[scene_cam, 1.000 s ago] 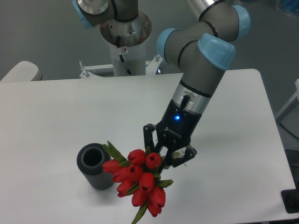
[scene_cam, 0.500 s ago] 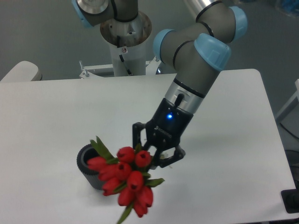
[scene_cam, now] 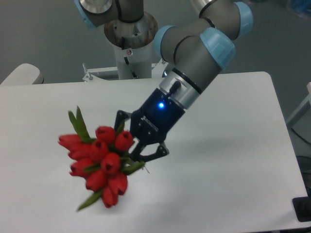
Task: Insert the flowers into the vase
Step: 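Lift the tulips up and swing the stems over the vase opening, then lower the tulip stems down into the grey vase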
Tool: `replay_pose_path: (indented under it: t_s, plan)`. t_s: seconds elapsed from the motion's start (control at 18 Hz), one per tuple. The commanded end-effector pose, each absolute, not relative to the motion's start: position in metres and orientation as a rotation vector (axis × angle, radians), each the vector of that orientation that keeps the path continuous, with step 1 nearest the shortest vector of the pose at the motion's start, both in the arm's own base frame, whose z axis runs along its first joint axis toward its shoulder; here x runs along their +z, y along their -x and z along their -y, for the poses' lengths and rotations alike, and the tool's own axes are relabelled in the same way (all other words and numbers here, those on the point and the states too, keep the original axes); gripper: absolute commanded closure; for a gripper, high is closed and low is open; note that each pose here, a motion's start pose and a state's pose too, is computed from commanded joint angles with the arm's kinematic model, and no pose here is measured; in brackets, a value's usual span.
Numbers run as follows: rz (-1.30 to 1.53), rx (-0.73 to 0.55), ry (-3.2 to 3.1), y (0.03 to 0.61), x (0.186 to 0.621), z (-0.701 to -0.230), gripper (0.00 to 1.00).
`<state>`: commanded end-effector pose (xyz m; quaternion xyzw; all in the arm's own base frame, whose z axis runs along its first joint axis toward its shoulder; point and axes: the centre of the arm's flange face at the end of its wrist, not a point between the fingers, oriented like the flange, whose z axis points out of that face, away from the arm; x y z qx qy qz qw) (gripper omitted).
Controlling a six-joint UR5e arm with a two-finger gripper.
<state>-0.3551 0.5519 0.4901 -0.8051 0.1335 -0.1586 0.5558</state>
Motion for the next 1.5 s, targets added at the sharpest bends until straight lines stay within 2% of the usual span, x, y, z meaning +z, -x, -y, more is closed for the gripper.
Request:
replay_pose_path:
  t_s: [0.78,1.5]
  plan:
    - [-0.393,-0.44,1.857,0.297,0.486,-0.558,0.7]
    - [-0.409,-0.452,1.862,0.298,0.462,-0.566,0.71]
